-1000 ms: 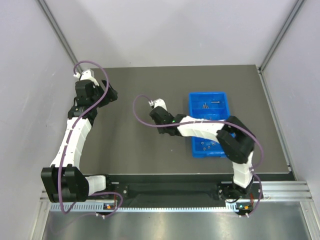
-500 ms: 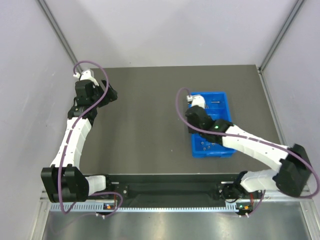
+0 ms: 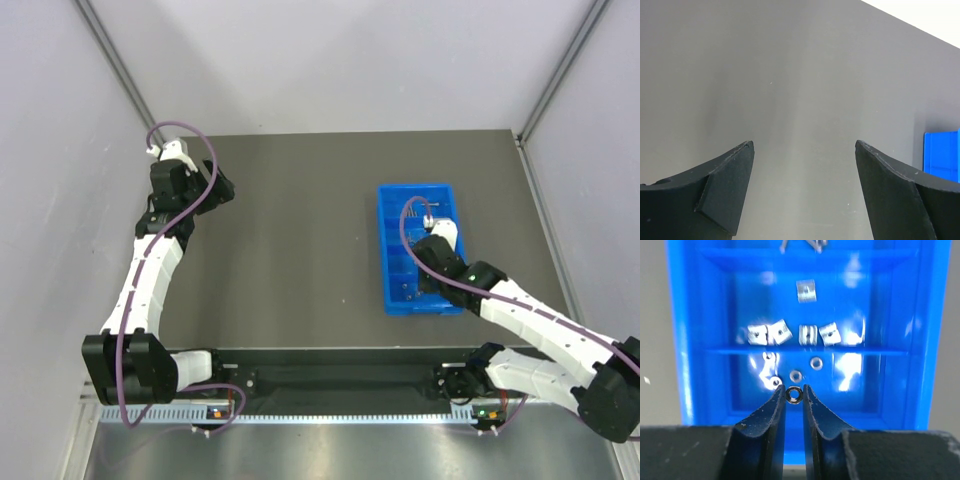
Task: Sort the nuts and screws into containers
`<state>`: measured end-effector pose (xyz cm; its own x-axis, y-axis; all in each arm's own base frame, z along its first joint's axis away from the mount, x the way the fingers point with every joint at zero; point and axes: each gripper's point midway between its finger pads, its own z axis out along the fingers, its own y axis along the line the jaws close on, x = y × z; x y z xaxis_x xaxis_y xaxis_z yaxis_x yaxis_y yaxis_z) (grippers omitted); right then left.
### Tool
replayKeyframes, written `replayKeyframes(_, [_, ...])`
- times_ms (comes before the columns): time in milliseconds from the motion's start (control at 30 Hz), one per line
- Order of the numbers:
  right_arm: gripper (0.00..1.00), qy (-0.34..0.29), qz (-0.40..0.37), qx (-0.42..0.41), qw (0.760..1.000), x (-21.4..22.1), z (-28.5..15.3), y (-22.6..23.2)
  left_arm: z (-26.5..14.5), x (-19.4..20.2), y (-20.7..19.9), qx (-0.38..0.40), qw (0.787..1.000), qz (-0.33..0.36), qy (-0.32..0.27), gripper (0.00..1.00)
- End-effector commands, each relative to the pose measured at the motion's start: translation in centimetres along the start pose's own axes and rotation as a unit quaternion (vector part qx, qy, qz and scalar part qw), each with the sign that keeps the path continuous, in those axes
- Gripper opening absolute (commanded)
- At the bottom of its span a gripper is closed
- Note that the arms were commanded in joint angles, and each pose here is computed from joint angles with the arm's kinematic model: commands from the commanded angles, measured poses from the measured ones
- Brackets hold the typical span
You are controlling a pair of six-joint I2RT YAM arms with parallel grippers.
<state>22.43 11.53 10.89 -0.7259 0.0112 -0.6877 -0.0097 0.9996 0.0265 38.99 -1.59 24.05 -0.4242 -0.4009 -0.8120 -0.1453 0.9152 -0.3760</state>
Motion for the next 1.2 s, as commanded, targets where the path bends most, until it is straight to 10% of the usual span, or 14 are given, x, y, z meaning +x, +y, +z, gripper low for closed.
replayKeyframes(0, [0.06,0.010,0.018,-0.002,1.000,0.7,0.1,-0.2,-0.2,-1.6,-0.3,0.006,0.999,-0.002,-0.031,0.86])
replayKeyframes(233, [0.11,0.013,0.019,0.000,1.000,1.0,0.5,-0.1,0.0,-1.5,-0.1,0.002,1.000,-0.001,-0.030,0.86])
replayKeyframes(633, [0.97,-0.060,0.010,-0.008,0.998,-6.3,-3.5,0.4,-0.3,-1.7,-0.6,0.014,1.000,0.002,-0.028,0.86])
replayKeyframes(1167, [1.00,-0.146,0.034,-0.063,0.987,-23.5,-1.2,6.4,0.1,-1.2,-0.6,0.017,1.000,0.003,-0.019,0.86])
